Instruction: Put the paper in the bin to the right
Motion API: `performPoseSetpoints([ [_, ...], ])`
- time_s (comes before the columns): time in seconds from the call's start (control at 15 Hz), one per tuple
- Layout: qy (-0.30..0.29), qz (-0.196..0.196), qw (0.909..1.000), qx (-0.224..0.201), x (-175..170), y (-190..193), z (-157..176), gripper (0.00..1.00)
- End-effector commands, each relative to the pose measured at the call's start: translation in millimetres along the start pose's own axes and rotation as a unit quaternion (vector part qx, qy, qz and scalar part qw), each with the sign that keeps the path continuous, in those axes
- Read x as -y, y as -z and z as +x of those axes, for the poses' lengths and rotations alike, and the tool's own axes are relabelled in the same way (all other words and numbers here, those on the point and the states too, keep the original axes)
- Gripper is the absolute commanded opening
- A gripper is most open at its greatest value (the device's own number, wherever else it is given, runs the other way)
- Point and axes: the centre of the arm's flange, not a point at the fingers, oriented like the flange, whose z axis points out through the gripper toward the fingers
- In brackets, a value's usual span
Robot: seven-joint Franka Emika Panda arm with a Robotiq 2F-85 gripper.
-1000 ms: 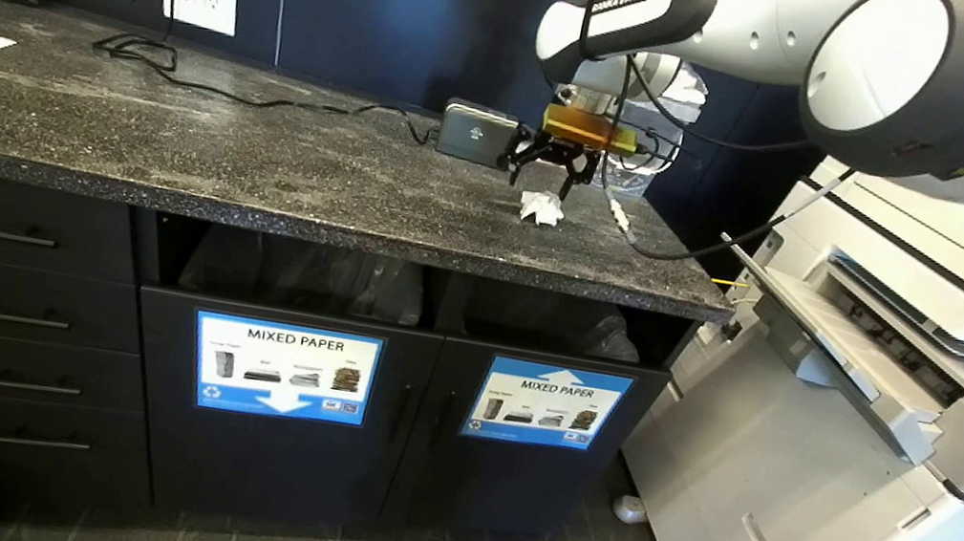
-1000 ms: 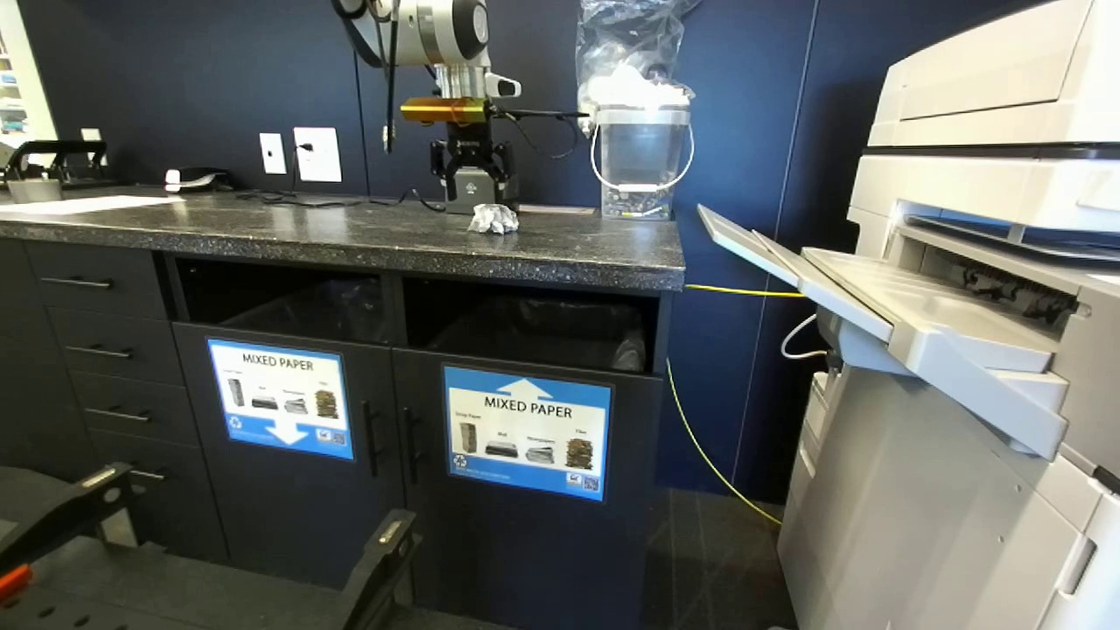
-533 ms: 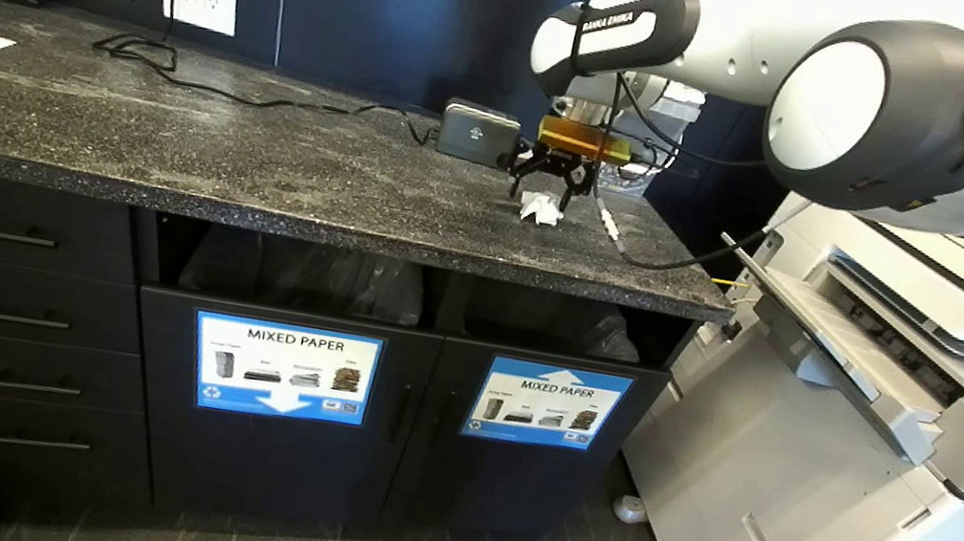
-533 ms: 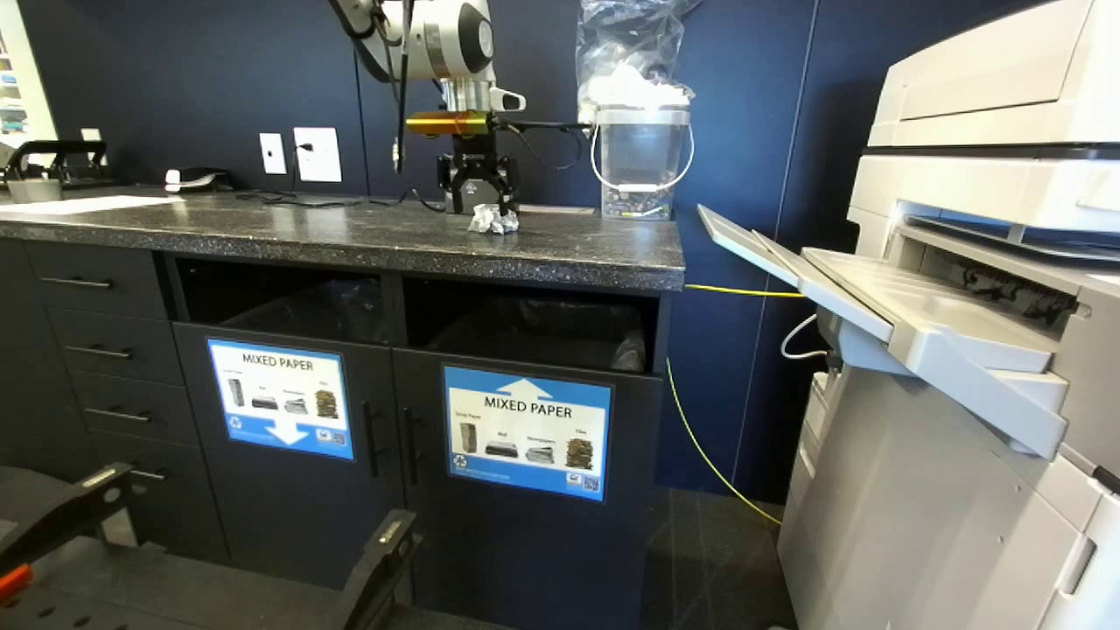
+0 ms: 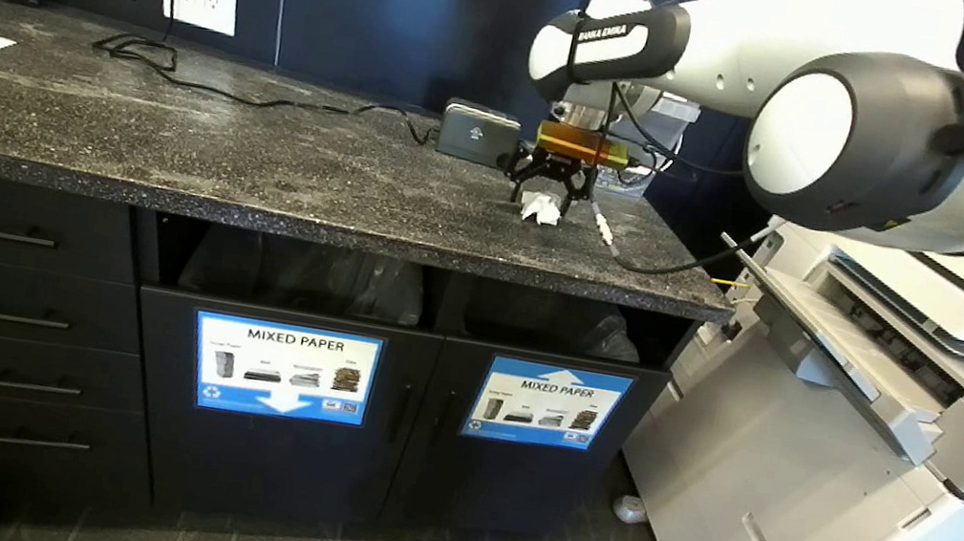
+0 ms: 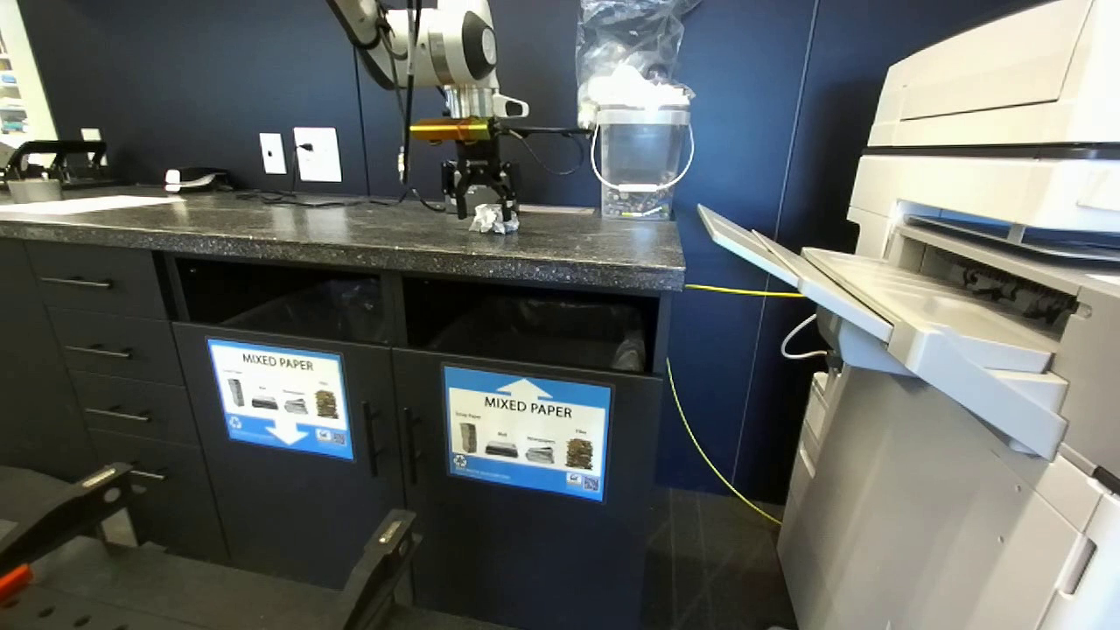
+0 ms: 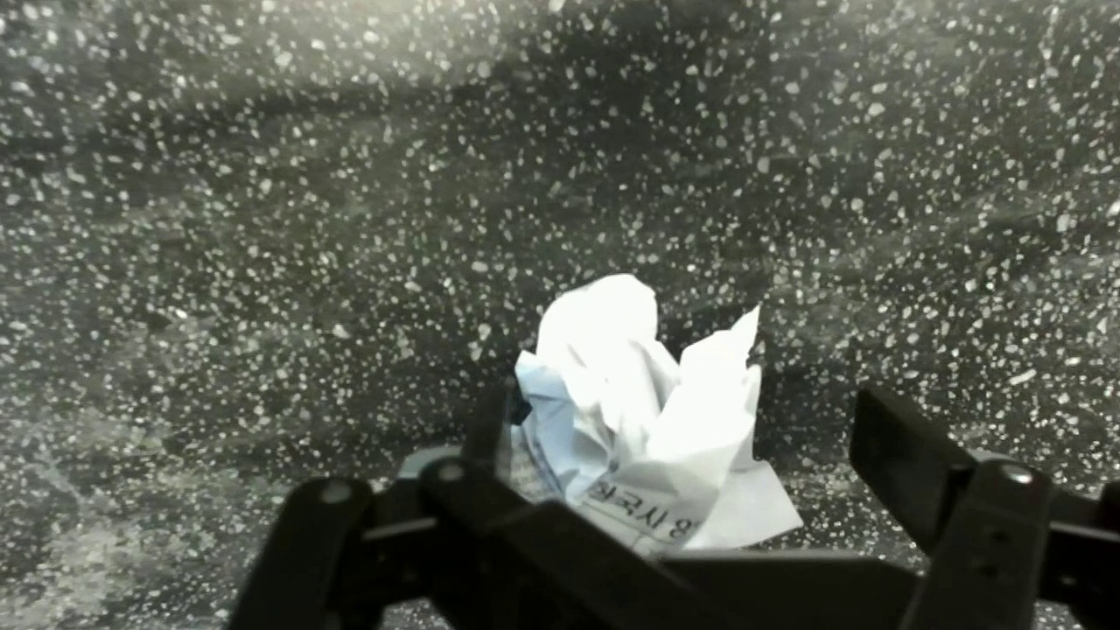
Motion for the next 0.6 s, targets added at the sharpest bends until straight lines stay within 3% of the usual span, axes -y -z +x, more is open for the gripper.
performPoseSetpoints([
  [0.0, -0.008, -0.011, 0.9999, -0.004, 4.7, 2.5, 25.7, 0.75],
  [0.13, -0.009, -0.012, 0.9999, -0.004, 4.5, 0.8, 26.7, 0.68],
  [0.53, -0.012, -0.017, 0.9998, -0.005, 1.0, 2.1, 28.6, 0.2],
])
